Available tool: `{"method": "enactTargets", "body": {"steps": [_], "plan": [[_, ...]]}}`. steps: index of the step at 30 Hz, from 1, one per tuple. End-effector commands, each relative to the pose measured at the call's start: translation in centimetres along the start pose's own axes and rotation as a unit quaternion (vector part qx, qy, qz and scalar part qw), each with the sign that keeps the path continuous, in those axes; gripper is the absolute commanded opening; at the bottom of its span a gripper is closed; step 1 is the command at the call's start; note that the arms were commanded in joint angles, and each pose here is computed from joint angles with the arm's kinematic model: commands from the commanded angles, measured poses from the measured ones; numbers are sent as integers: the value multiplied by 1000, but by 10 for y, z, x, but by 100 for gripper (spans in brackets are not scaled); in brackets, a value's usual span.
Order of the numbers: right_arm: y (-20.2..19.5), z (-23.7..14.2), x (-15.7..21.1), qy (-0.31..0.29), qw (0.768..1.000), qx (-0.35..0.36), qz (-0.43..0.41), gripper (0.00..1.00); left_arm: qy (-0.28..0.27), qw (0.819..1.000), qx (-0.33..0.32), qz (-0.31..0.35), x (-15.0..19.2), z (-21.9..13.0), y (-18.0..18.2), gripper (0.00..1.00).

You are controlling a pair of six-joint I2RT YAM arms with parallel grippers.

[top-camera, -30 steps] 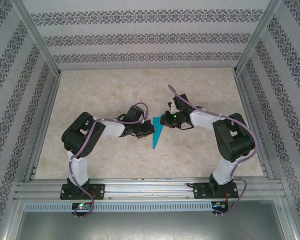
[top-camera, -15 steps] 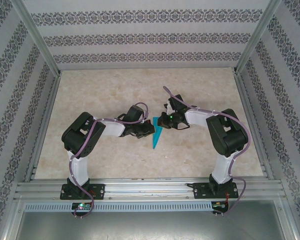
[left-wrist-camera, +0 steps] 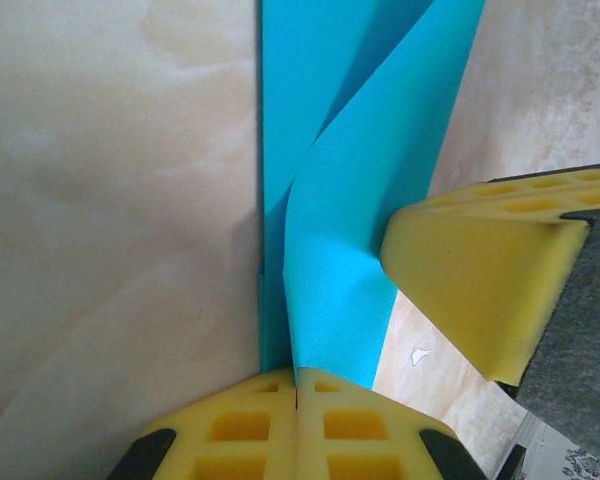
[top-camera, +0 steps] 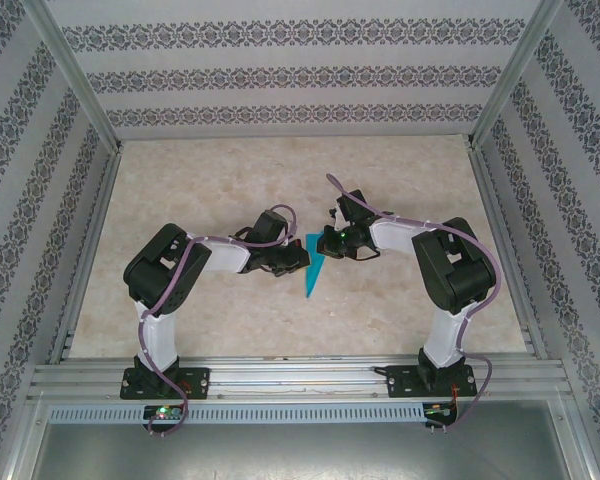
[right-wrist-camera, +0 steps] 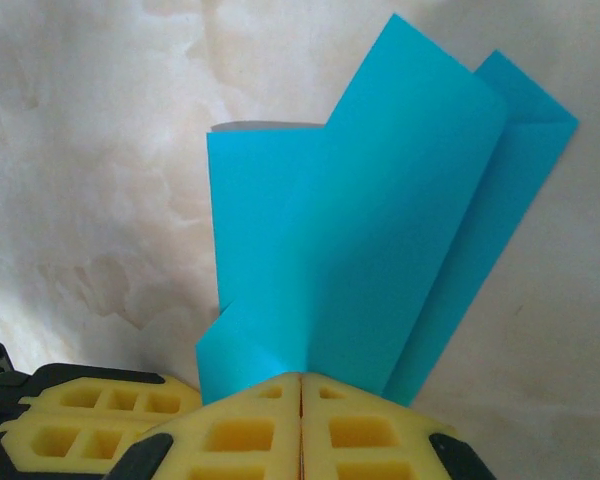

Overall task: Fold a paper plane with a square sheet of paper (fold left side to right side)
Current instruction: Fold the wing for the fifth time at the center of the table.

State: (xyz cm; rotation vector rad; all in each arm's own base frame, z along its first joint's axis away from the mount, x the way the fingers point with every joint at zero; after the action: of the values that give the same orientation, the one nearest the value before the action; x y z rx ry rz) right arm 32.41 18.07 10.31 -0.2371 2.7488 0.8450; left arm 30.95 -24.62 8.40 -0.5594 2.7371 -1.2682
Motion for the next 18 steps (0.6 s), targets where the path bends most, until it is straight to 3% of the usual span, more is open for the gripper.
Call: {"method": "enactTargets", "body": {"steps": [1, 18], "plan": [[-8, 5, 11, 19, 1000, 21, 10, 7, 2, 996, -82, -26, 6, 25, 41, 0], [-17, 9, 21, 36, 998, 37, 27, 5, 12, 997, -77, -18, 10, 29, 37, 0]]}}
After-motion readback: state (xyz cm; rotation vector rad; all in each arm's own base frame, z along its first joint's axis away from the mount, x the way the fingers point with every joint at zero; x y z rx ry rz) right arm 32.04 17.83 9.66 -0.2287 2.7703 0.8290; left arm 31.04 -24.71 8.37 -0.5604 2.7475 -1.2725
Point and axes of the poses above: each hand's point on the last joint's axis, 136 mm out from that joint toward the fingers, its own z axis out along the fingers, its own y axis along the line the jaws close on, x = y × z, the point moved 10 cm from there along -z, back along the fingers, and after that the axes turned 15 degrees about -z, right-handed, at the moved point
